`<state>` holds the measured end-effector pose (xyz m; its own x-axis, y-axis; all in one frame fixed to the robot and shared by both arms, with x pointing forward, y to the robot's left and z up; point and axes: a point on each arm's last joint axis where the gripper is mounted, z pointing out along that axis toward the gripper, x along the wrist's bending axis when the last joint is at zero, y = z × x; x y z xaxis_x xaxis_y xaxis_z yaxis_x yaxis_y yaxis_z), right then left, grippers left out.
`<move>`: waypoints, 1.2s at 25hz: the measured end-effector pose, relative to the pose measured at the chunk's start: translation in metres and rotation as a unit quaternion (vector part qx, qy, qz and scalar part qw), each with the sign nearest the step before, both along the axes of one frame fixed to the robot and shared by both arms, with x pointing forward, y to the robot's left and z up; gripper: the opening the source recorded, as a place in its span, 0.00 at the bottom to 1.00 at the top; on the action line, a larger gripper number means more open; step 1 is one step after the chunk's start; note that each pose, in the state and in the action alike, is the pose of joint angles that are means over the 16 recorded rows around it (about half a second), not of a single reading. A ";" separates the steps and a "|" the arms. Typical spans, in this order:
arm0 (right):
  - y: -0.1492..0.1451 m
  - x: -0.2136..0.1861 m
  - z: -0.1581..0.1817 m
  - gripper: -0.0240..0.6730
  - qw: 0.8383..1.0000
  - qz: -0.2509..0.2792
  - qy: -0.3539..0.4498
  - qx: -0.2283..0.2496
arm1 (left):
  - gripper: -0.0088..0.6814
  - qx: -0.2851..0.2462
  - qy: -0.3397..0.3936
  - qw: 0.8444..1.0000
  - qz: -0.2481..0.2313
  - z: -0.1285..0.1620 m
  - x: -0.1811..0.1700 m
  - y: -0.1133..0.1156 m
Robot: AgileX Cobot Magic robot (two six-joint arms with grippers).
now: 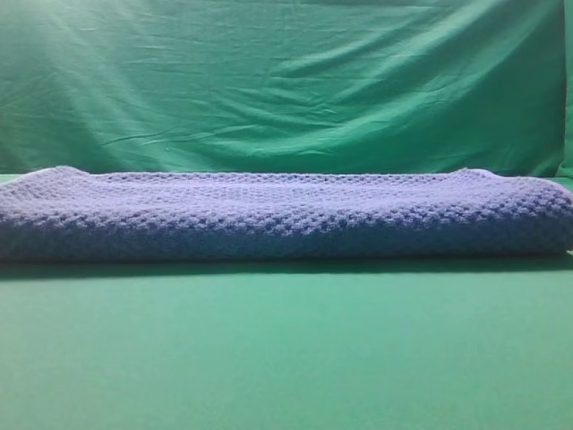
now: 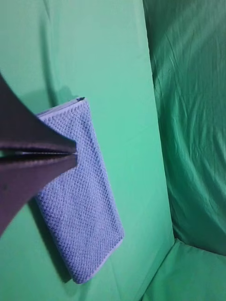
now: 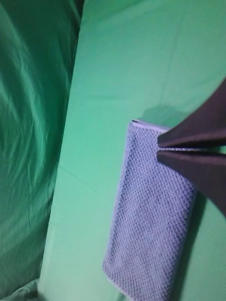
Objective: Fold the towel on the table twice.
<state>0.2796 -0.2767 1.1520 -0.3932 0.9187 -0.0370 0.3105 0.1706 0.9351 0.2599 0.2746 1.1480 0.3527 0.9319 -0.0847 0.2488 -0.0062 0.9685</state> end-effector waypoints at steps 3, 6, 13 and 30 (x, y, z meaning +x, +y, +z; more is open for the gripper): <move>-0.004 -0.013 -0.008 0.03 1.000 0.002 -0.025 0.002 | 0.01 -0.003 -0.016 1.000 0.002 -0.015 -0.013 0.002; -0.007 -0.026 -0.017 0.03 0.999 0.004 -0.052 0.006 | 0.01 -0.009 -0.026 1.000 0.007 -0.030 -0.021 0.003; -0.013 -0.050 -0.037 0.03 0.995 0.006 -0.098 0.017 | 0.01 -0.026 -0.029 0.999 0.034 -0.057 -0.029 0.008; -0.010 -0.032 -0.083 0.03 0.991 -0.007 -0.130 0.030 | 0.01 -0.014 -0.019 0.993 0.113 -0.111 0.006 0.019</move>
